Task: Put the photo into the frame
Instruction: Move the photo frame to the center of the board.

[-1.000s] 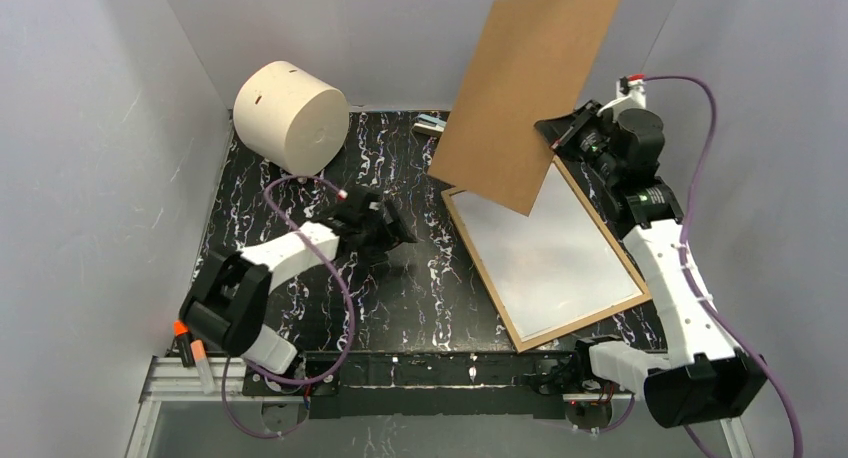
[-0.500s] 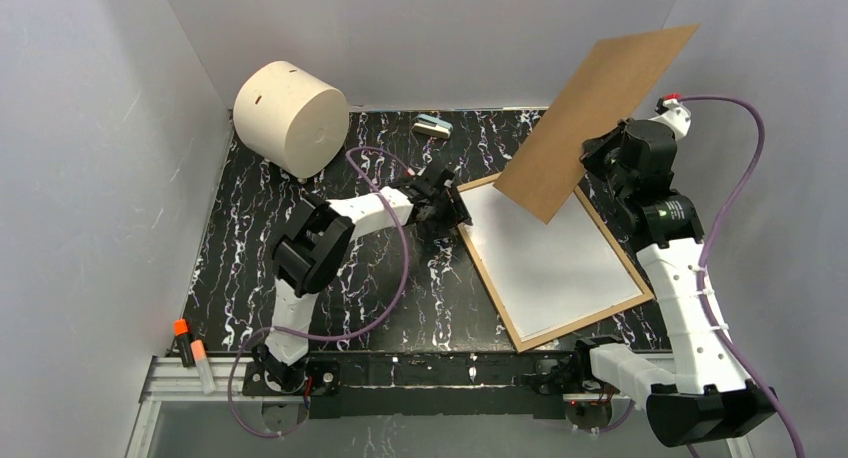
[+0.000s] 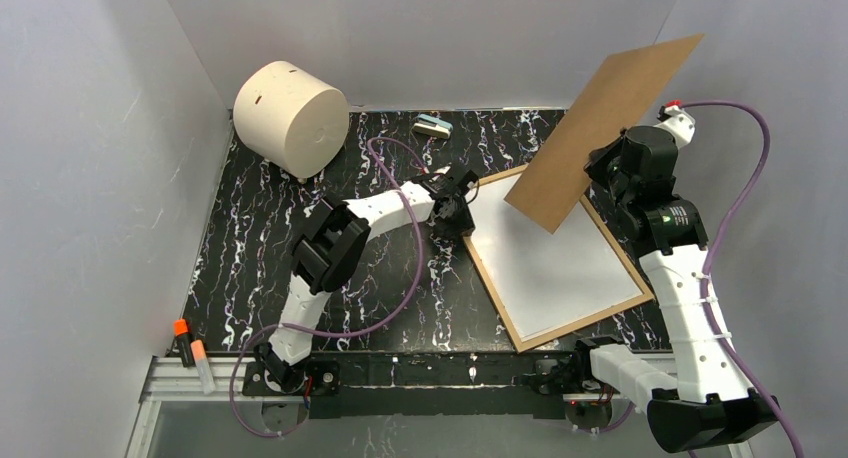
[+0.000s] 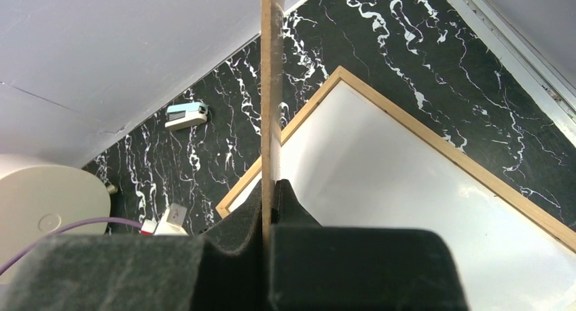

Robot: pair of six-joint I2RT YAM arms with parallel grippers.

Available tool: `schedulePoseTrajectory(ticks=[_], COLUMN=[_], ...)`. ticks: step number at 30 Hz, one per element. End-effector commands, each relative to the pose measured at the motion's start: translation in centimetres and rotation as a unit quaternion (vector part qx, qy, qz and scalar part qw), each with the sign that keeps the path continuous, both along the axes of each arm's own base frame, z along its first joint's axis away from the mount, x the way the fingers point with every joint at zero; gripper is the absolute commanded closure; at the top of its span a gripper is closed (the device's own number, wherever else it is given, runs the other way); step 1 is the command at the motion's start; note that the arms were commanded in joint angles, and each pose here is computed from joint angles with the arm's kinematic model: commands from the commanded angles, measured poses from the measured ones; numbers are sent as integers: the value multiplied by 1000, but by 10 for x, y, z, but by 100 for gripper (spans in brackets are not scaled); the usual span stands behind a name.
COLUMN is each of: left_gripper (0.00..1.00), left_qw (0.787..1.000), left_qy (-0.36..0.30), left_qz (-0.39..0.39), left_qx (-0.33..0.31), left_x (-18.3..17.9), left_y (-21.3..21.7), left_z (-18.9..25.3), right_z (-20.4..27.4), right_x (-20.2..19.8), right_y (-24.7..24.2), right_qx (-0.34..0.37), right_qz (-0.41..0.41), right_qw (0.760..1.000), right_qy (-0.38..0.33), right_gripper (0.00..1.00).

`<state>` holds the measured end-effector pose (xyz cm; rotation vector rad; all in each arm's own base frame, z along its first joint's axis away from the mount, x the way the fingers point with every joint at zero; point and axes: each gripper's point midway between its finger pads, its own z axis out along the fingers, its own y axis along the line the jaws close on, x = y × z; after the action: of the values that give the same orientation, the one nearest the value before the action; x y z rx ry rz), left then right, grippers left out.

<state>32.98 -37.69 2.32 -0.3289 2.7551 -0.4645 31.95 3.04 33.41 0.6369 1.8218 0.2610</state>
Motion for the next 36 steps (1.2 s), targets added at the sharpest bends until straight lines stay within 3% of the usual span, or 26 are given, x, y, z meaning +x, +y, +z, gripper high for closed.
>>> schedulePoseTrajectory(ticks=[1,8,13,19,23,29,36], left_gripper=[69,91,97,98,98,98,97], left_qw=[989,987,986,986,981,989,991], left_qy=[72,64,74,85,90,87,88], left_qz=[-33,-56,-58,-84,-108,-57,-42], left_qx=[122,134,134,113,134,107,91], left_x=[-40,-39,-32,-18,-17,0,11], left_y=[43,53,87,132,167,210,252], left_z=[-47,-38,-32,-28,-29,-28,-25], right_z=[47,46,60,66,62,31,-20], right_x=[2,6,-1,-21,-34,-56,-57], right_y=[-4,18,48,76,105,141,159], right_qx=[7,8,11,17,34,81,152], right_qz=[-10,52,147,242,332,449,483], right_qw=[997,996,986,967,940,889,862], right_qy=[-80,-67,-75,-82,-76,-42,-1], right_gripper=[99,99,99,99,99,99,99])
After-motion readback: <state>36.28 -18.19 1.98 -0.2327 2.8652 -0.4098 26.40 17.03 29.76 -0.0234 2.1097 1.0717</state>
